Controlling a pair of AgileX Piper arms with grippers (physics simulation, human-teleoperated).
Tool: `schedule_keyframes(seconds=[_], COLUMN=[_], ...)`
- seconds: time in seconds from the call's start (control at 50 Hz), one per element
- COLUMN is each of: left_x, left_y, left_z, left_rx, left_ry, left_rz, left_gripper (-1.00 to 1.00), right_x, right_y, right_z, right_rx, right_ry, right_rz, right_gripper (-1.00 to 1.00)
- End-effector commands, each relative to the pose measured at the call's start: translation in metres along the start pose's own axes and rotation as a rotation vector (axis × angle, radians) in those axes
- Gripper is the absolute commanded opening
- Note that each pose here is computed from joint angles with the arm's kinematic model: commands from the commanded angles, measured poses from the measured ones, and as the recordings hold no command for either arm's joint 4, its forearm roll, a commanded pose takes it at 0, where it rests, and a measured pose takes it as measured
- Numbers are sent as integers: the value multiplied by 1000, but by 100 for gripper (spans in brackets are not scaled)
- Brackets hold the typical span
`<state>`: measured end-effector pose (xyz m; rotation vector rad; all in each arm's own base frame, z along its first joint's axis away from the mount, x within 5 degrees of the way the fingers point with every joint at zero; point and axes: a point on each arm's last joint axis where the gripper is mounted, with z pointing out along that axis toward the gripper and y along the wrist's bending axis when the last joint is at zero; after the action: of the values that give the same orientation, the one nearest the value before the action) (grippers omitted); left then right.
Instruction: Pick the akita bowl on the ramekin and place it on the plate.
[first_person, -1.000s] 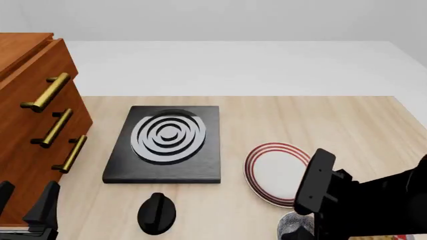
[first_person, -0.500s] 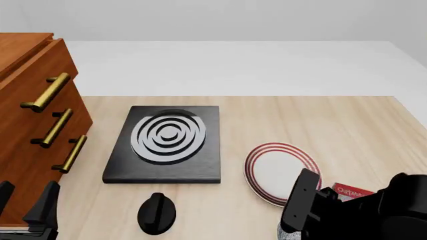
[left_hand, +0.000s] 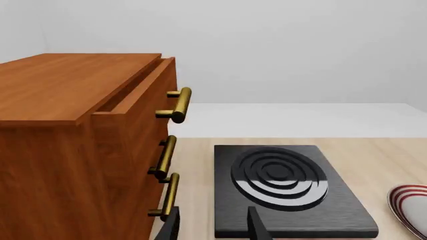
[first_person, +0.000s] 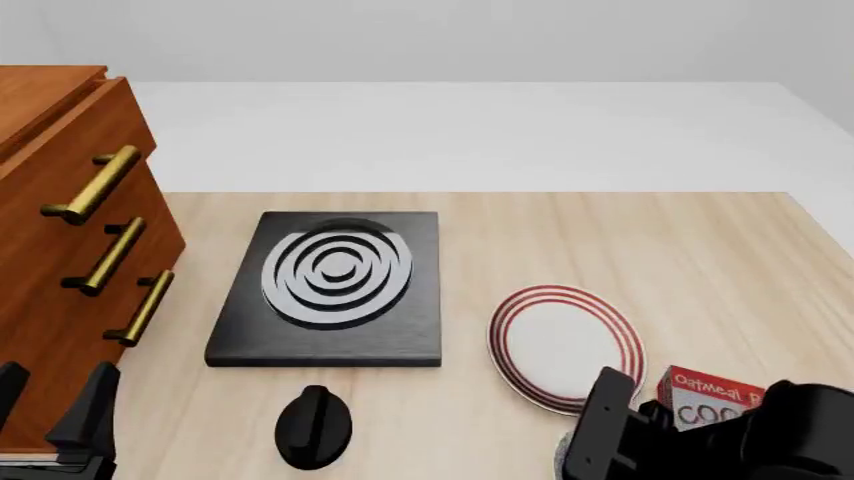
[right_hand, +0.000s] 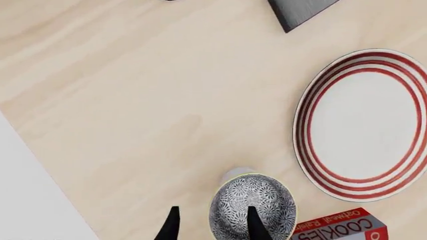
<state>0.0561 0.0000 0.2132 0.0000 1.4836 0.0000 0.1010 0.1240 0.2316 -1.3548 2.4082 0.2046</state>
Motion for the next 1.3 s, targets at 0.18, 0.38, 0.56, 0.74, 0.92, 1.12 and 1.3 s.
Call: schedule_keyframes(seconds=[0.18, 0.38, 0.56, 0.74, 0.92, 1.12, 1.3], left_x=[0, 0, 0, 0, 0, 0, 0], left_y=[0, 0, 0, 0, 0, 0, 0], left_z=[0, 0, 0, 0, 0, 0, 0], left_rx=[0, 0, 0, 0, 0, 0, 0], left_ry=[0, 0, 0, 0, 0, 0, 0], left_rz=[0, 0, 0, 0, 0, 0, 0], left_gripper=[100, 100, 100, 100, 100, 100, 100], right_x=[9, 12, 17, 19, 23, 27, 23], right_y=[-2, -3, 1, 1, -3, -5, -4], right_z=[12, 18, 26, 34, 36, 43, 39], right_rx=[4, 5, -3, -2, 7, 14, 10], right_ry=[23, 42, 45, 52, 57, 57, 58], right_rz=[10, 12, 23, 22, 28, 42, 47], right_gripper=[100, 100, 100, 100, 100, 100, 100])
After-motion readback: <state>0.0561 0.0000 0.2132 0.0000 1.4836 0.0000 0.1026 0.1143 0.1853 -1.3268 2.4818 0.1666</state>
